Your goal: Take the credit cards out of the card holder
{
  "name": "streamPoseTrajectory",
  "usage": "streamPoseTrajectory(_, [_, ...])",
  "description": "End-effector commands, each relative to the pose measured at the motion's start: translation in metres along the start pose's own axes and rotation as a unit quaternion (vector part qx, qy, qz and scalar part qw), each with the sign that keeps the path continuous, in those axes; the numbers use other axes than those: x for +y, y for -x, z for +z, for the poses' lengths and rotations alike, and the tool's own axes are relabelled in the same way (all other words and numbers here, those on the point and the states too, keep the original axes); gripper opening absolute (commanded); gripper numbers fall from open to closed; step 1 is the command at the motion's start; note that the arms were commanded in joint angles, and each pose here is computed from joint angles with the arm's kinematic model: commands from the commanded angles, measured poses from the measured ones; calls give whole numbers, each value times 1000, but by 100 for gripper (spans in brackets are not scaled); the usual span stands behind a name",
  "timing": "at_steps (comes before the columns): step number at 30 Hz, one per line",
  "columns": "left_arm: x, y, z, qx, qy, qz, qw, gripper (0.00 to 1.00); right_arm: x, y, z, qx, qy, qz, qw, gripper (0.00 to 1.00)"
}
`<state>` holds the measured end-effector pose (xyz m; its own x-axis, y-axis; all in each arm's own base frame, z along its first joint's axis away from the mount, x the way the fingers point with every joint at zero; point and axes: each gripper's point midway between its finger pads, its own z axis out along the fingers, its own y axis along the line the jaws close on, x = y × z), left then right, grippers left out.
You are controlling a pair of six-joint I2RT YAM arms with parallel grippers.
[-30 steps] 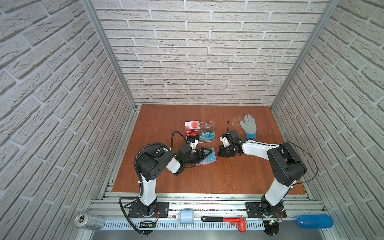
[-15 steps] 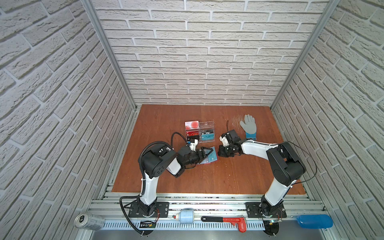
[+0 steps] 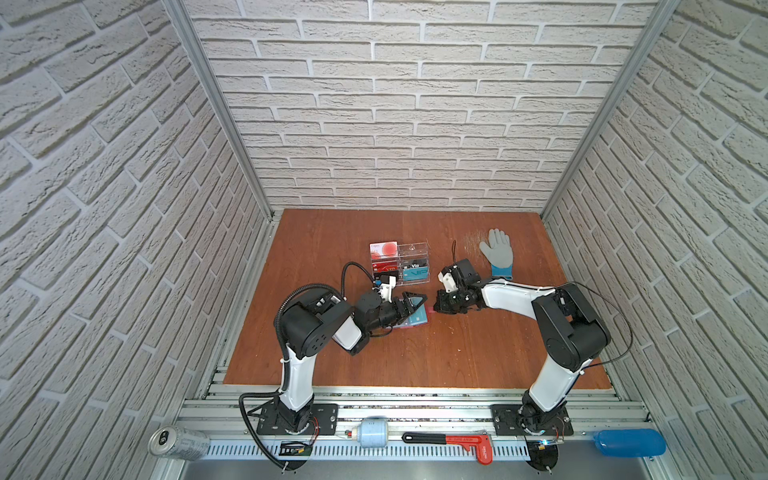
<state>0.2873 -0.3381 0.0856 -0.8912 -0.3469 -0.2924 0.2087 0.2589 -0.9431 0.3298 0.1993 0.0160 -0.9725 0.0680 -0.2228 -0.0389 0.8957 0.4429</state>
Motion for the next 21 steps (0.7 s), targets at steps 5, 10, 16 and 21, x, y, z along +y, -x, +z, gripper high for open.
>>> streamPoseTrajectory(5, [-16,12,-11,-32,-22,26,999,97,-5,-14,12,28,-10,6,1000,6])
streamPoseTrajectory(10, [10,16,-30,-46,27,2,999,98,-2,-16,13,32,-2,9,999,6])
streamPoseTrajectory(16, [33,13,-40,-44,94,-4,995,98,-1,-18,13,31,-1,8,999,6])
streamPoseTrajectory(21, [38,11,-40,-35,116,0,993,98,2,-20,15,35,1,6,999,6])
